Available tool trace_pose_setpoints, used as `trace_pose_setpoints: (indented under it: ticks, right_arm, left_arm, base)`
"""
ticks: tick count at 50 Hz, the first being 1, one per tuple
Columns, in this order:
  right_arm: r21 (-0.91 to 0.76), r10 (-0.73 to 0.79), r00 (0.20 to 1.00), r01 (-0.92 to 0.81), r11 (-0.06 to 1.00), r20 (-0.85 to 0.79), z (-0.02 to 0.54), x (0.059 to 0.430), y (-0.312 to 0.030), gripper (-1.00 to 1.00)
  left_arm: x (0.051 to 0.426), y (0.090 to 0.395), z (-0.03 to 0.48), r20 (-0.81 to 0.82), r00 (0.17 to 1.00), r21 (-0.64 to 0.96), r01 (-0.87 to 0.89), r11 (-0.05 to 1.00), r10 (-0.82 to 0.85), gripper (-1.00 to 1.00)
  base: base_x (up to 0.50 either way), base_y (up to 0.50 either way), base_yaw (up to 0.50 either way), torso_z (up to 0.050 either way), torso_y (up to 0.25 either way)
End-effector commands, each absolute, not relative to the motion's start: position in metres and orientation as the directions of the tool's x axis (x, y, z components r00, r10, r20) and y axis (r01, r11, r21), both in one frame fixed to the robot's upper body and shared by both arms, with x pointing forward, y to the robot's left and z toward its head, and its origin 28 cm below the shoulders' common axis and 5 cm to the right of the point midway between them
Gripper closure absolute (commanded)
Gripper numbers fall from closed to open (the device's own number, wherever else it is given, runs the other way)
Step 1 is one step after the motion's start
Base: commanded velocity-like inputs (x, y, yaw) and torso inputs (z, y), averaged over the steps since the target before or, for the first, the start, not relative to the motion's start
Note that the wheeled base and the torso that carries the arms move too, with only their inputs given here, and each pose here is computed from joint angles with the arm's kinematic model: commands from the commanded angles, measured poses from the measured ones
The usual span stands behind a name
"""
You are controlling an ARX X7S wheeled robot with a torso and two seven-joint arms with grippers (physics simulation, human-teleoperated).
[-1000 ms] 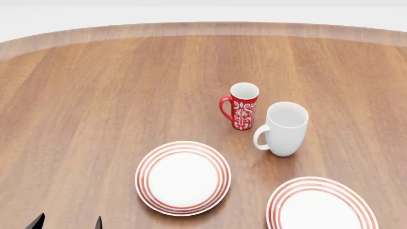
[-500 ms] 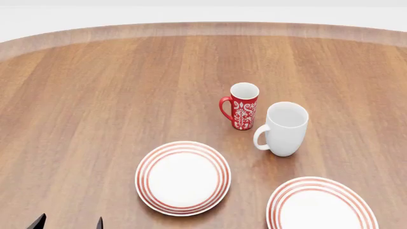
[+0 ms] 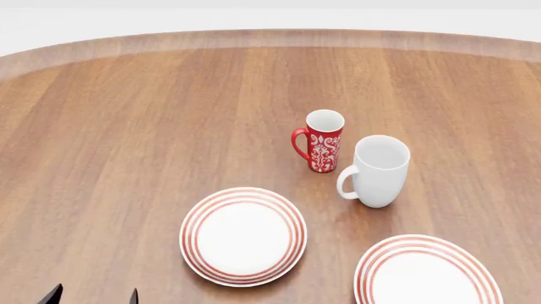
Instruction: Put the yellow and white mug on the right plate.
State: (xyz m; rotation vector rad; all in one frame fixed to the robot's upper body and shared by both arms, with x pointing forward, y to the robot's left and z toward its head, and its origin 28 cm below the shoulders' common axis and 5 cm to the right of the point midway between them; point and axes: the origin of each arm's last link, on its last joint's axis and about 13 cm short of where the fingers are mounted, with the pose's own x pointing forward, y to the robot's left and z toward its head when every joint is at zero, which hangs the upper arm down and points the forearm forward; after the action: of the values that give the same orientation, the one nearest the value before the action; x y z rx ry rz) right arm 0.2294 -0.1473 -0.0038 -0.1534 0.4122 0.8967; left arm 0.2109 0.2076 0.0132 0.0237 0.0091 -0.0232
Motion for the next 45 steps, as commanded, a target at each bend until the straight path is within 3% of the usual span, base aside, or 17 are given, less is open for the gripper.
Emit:
trace_pose_setpoints:
  ticks: [1, 7, 8, 24, 45]
  right_arm:
    - [0.043, 0.733, 0.541, -0.792, 0.609, -0.413, -0.007, 0.232, -0.143, -1.00]
    - [0.045, 0.741, 0.533, -0.799, 0.600, -0.407, -0.006, 0.234, -0.140, -1.00]
    - [0.046, 0.745, 0.529, -0.803, 0.595, -0.406, -0.007, 0.234, -0.139, 1.00]
    - [0.050, 0.757, 0.516, -0.813, 0.580, -0.401, -0.008, 0.232, -0.140, 1.00]
    - [-0.010, 0.732, 0.587, -0.782, 0.623, -0.345, 0.019, 0.226, -0.153, 1.00]
  left_arm:
    - [0.211, 0.207, 0.012, -0.012, 1.000, 0.025, 0.026, 0.999, -0.026, -1.00]
    - [0.211, 0.207, 0.012, -0.011, 1.000, 0.025, 0.027, 0.999, -0.026, -1.00]
    - [0.211, 0.207, 0.012, -0.011, 1.000, 0.025, 0.027, 0.999, -0.026, -1.00]
    - [0.211, 0.208, 0.013, -0.011, 1.000, 0.025, 0.024, 0.999, -0.024, -1.00]
    - [0.211, 0.208, 0.013, -0.011, 1.000, 0.025, 0.024, 0.999, -0.024, -1.00]
  base:
    - [0.00, 0.00, 0.00, 0.000, 0.000]
    - [0.00, 0.00, 0.00, 0.000, 0.000]
    - [0.00, 0.00, 0.00, 0.000, 0.000]
    - [0.00, 0.00, 0.00, 0.000, 0.000]
    - [0.00, 0.00, 0.00, 0.000, 0.000]
